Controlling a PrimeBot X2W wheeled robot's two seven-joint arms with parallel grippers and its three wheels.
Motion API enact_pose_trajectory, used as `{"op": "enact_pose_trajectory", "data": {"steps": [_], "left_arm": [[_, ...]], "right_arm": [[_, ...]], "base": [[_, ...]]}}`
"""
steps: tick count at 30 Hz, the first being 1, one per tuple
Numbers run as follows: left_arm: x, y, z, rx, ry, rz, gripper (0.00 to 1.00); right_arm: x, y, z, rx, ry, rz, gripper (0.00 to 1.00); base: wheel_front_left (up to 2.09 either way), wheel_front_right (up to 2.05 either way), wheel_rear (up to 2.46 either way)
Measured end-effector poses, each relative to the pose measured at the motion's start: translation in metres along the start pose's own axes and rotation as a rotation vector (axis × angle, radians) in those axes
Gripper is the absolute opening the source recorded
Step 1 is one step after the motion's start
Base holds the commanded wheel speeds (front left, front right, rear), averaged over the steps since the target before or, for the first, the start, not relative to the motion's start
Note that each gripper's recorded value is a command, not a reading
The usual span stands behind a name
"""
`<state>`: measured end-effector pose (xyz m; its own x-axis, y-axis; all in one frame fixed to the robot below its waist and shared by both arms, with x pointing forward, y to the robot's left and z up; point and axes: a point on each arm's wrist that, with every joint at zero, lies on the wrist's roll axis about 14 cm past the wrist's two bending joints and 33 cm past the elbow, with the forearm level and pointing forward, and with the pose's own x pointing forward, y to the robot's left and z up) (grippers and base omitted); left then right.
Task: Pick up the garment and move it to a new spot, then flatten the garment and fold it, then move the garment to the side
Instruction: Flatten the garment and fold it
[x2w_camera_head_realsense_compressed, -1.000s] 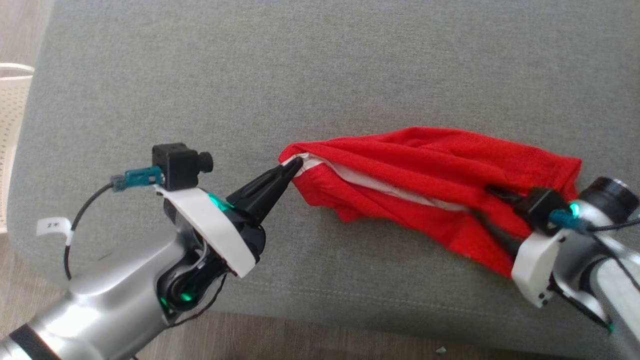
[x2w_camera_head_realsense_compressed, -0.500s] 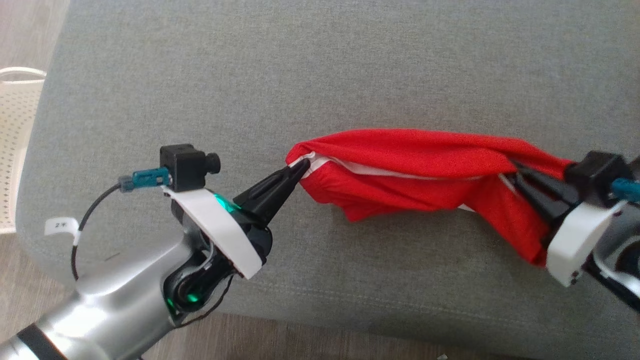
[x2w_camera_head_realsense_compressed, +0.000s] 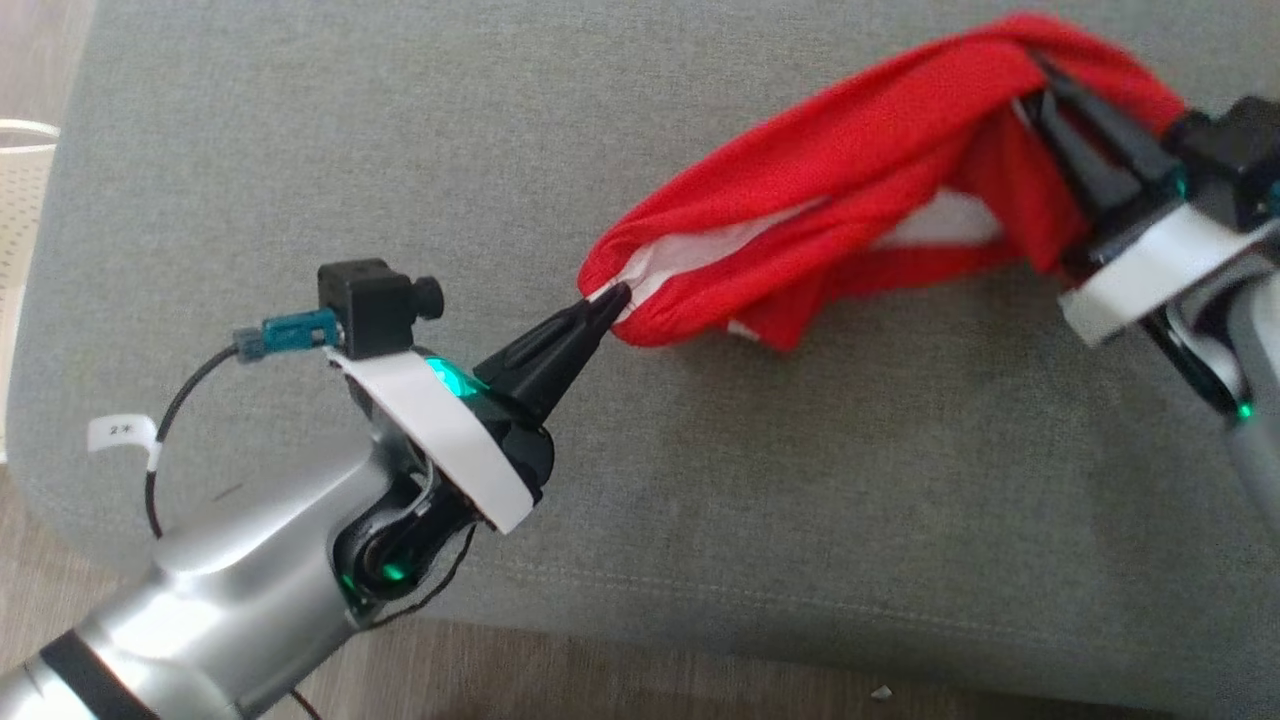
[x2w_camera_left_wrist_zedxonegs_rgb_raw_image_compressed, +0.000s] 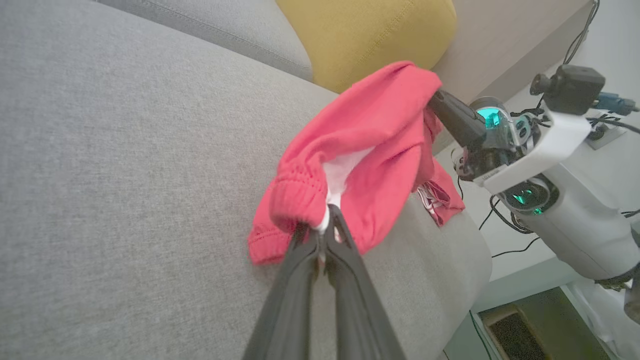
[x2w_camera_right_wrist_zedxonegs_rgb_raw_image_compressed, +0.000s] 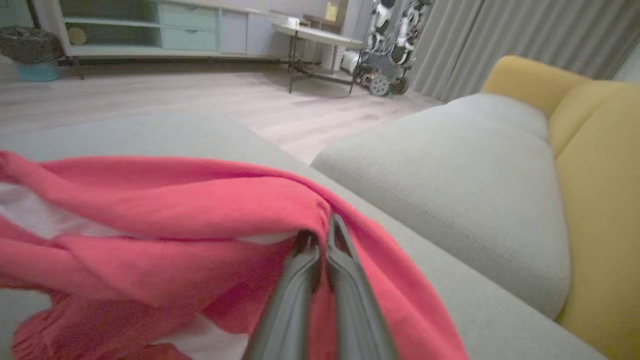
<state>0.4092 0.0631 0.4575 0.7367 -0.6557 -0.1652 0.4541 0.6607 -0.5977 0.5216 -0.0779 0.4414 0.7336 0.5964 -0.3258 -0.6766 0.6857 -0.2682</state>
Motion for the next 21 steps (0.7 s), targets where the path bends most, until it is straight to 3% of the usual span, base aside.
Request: {"op": "enact_pose_trajectory", "data": {"steps": [4,9,12,16,19,21], "left_arm": [[0.006,0.001,0.014,0.027,-0.044,-0.006,0.00],[0.018,-0.011,0.093,0.133,-0.303,-0.024,0.00],[0.014,-0.024,0.103,0.185,-0.360,-0.047,0.00],[0.009,-0.026,0.055,0.190,-0.253,-0.047,0.00],[0.005,-0.022,0.025,0.143,-0.191,-0.029,0.00],[0.002,-0.020,0.013,0.130,-0.164,-0.022,0.00]], "right_arm": [[0.012,-0.022,0.023,-0.061,-0.146,-0.090,0.00],[0.009,-0.054,0.063,-0.175,-0.283,-0.218,0.00],[0.006,-0.045,0.060,-0.194,-0.268,-0.198,0.00],[-0.006,0.003,-0.005,-0.114,-0.055,-0.069,0.00],[-0.035,0.051,-0.065,0.038,0.134,0.046,0.00],[-0.057,0.070,-0.086,0.124,0.221,0.092,0.00]], "base": [[0.00,0.00,0.00],[0.00,0.00,0.00],[0.00,0.00,0.00],[0.00,0.00,0.00],[0.00,0.00,0.00],[0.00,0.00,0.00]]}}
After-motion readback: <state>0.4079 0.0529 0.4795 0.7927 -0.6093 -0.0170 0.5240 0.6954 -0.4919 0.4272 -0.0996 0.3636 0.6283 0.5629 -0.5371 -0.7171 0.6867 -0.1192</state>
